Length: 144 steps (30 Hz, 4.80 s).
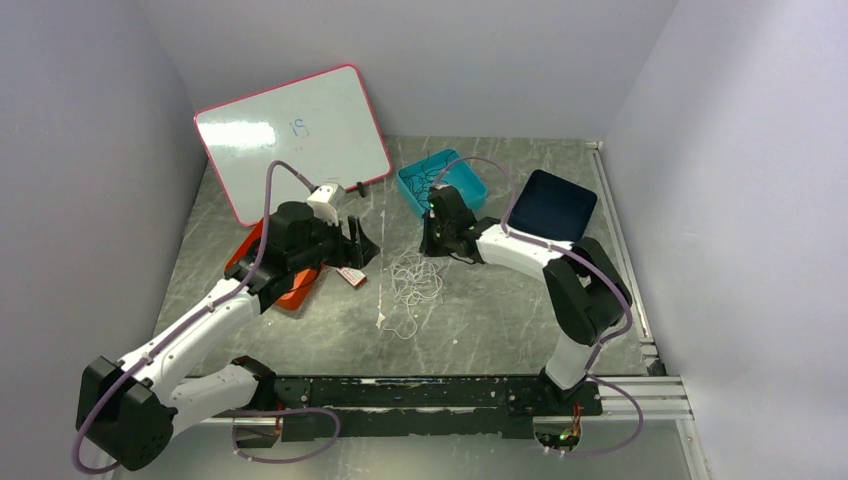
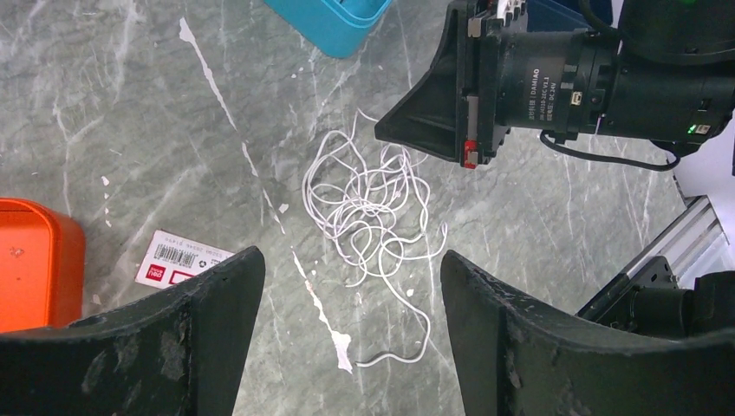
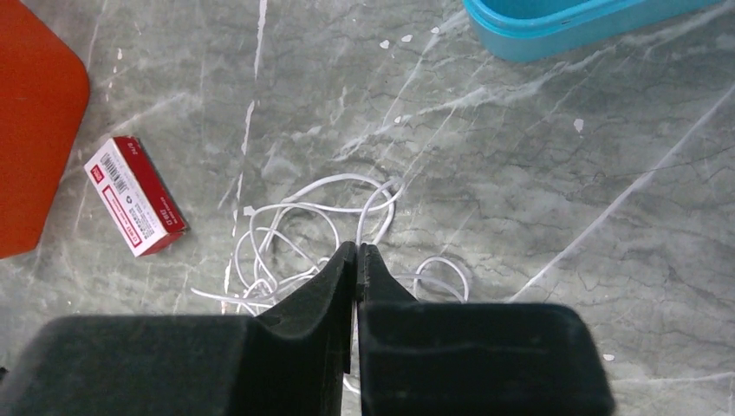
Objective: Untangle the cables
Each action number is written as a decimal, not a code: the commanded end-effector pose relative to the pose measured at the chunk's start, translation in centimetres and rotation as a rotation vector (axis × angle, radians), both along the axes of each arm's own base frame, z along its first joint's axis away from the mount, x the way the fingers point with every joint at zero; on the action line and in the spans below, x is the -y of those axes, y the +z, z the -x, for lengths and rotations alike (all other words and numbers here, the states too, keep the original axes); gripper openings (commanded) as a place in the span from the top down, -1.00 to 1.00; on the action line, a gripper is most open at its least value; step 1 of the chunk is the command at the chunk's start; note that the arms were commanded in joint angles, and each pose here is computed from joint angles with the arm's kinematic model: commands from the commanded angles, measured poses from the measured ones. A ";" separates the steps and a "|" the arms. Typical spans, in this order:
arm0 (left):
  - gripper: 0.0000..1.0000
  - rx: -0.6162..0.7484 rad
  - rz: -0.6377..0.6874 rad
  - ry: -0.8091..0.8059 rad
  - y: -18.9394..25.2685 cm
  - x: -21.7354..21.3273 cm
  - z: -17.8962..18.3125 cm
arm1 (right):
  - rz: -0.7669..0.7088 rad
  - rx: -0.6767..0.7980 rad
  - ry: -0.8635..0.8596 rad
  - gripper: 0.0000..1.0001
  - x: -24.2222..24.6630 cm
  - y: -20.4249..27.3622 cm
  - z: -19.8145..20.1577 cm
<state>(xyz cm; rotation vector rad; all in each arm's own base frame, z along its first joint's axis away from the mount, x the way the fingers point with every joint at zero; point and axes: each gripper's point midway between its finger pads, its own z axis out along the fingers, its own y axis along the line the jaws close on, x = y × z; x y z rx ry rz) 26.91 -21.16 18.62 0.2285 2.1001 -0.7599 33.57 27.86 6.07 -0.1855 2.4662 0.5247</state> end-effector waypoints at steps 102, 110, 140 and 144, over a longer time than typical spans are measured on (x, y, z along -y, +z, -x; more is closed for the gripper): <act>-0.55 0.648 0.350 -0.588 14.6 12.2 1.3 | -0.654 0.624 0.497 1.00 -4.4 41.4 7.6; 0.38 0.529 0.362 -0.582 10.9 12.3 1.8 | -0.678 0.757 0.431 1.00 -3.2 45.6 7.2; 0.86 0.357 0.305 -0.519 3.9 11.2 3.4 | -0.333 0.811 0.340 0.58 1.1 42.1 5.7; 0.86 0.402 0.286 -0.528 5.3 11.0 3.5 | -0.232 0.655 0.508 0.09 0.7 34.8 7.6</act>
